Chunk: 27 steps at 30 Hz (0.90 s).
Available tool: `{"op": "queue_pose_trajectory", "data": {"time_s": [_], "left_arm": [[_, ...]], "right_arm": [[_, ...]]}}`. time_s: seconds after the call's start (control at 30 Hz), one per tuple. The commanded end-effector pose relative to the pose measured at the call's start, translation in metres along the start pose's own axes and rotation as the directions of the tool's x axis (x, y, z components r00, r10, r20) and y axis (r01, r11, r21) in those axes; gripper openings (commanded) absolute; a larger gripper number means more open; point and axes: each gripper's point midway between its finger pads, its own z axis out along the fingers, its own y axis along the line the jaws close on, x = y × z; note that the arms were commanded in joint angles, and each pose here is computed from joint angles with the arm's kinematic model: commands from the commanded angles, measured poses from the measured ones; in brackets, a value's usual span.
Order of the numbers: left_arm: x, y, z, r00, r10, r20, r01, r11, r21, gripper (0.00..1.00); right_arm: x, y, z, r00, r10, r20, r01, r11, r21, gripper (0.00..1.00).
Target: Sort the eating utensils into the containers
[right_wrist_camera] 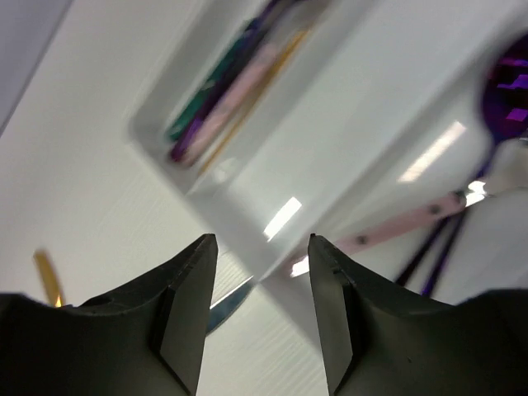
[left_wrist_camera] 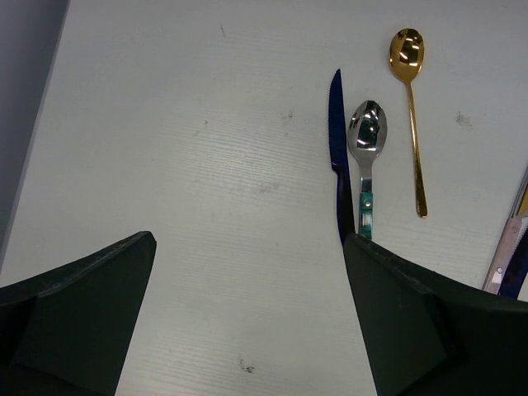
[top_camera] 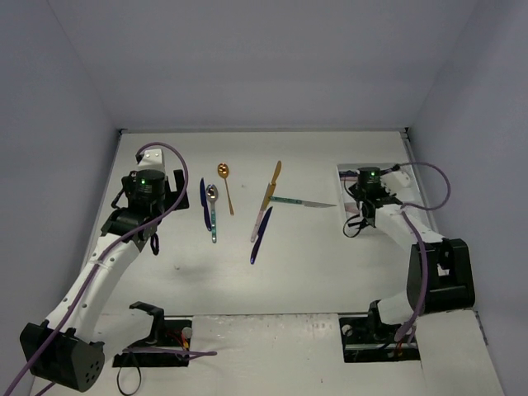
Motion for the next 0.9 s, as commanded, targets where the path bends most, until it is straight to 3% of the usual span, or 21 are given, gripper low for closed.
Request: {"op": "queue_pose_trajectory", "data": {"time_s": [0.0,0.13,0.3,0.43,0.57,0.87], "left_arm": [[-0.019,-0.001,-0.005,0.998,-0.021,0.063,0.020,1.000,0.017,0.97],[-0.019,-0.001,-0.005,0.998,-0.019,0.063,0.018,1.000,0.012,0.97],[-0.019,0.000,-0.004,0.998,-0.018,0.062,0.017,1.000,0.010,0.97],[-0.018,0.001,-0.003,0.998,-0.015,0.058,0.015,1.000,0.002,0.97],[-0.017,0.002,-0.002,0.998,-0.012,0.056,0.012,1.000,-0.007,0.97],[-0.013,0.002,0.002,0.999,-0.004,0.040,0.004,1.000,-0.012,0.97]], "right_arm": [[-0.008,0.094,-0.030,0.960,-0.268,0.082,0.281,0.921,-0.269,0.46],[0.052,0.161,-0.052,0.844,-0.524,0.115,0.508,0.710,-0.488,0.41],[0.102,0.232,-0.078,0.754,-0.631,0.183,0.580,0.508,-0.637,0.44],[0.156,0.266,-0.083,0.691,-0.692,0.212,0.608,0.397,-0.688,0.48],[0.194,0.291,-0.086,0.655,-0.716,0.241,0.620,0.328,-0.713,0.49],[0.270,0.312,-0.079,0.587,-0.762,0.273,0.652,0.245,-0.718,0.48]]}}
